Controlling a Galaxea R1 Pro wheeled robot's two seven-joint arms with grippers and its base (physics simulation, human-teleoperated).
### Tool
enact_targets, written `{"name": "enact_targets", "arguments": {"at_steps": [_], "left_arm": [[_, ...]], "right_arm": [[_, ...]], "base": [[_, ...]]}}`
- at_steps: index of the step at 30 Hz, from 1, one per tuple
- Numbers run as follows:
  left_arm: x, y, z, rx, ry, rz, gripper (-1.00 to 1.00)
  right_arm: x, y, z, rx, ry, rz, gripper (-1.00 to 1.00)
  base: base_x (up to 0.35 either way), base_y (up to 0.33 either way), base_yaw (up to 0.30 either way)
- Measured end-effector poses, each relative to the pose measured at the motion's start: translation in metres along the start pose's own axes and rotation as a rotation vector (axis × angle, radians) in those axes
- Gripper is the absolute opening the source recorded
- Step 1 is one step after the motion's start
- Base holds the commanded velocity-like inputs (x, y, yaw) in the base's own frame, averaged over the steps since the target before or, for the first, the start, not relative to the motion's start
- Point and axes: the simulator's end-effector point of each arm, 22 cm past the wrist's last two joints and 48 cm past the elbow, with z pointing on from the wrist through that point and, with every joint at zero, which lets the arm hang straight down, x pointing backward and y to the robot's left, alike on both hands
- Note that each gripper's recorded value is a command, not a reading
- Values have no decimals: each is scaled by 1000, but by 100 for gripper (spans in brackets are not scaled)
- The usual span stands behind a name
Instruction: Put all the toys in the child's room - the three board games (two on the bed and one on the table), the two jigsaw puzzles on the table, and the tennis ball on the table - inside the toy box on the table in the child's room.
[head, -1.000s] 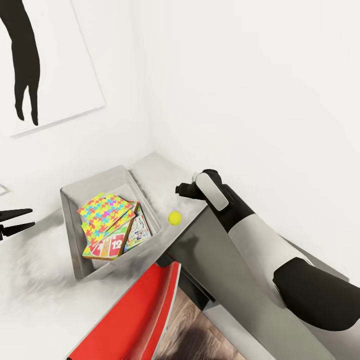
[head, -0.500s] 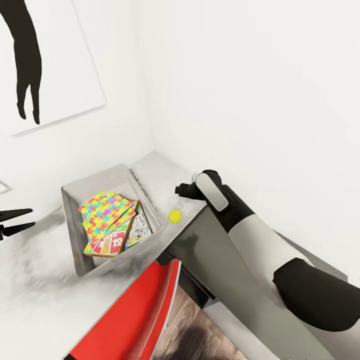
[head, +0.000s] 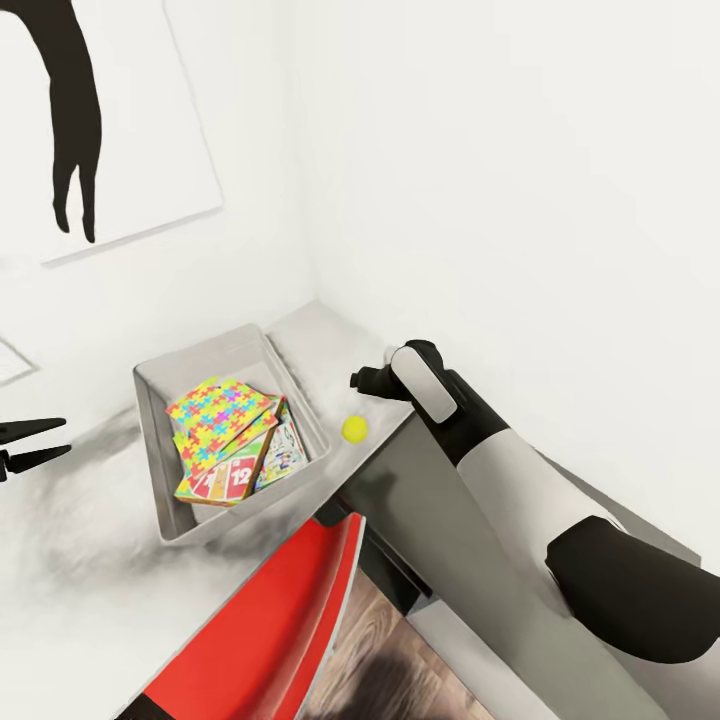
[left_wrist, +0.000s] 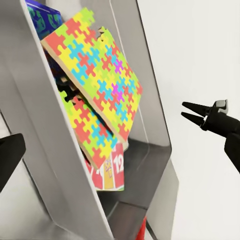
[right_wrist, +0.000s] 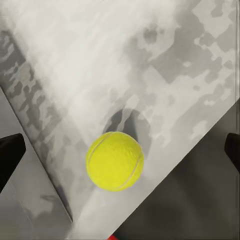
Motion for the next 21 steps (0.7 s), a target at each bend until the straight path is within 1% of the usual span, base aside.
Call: {"name": "enact_targets", "arguments": {"at_steps": [3,10,17,21], "left_arm": [[0,0,0,0,1,0,100],[0,0,0,1,1,0,100],[0,0,0,1,1,0,100],[1,0,1,1,2,-1,100]], "right_arm": [[0,0,0,0,0,0,100],[0,0,0,0,0,0,100],[0,0,0,0,0,0,100],[0,0,0,0,0,0,100]], "base": [[0,-137,20],[0,-25,17],[0,-2,194],[0,45,76]]}}
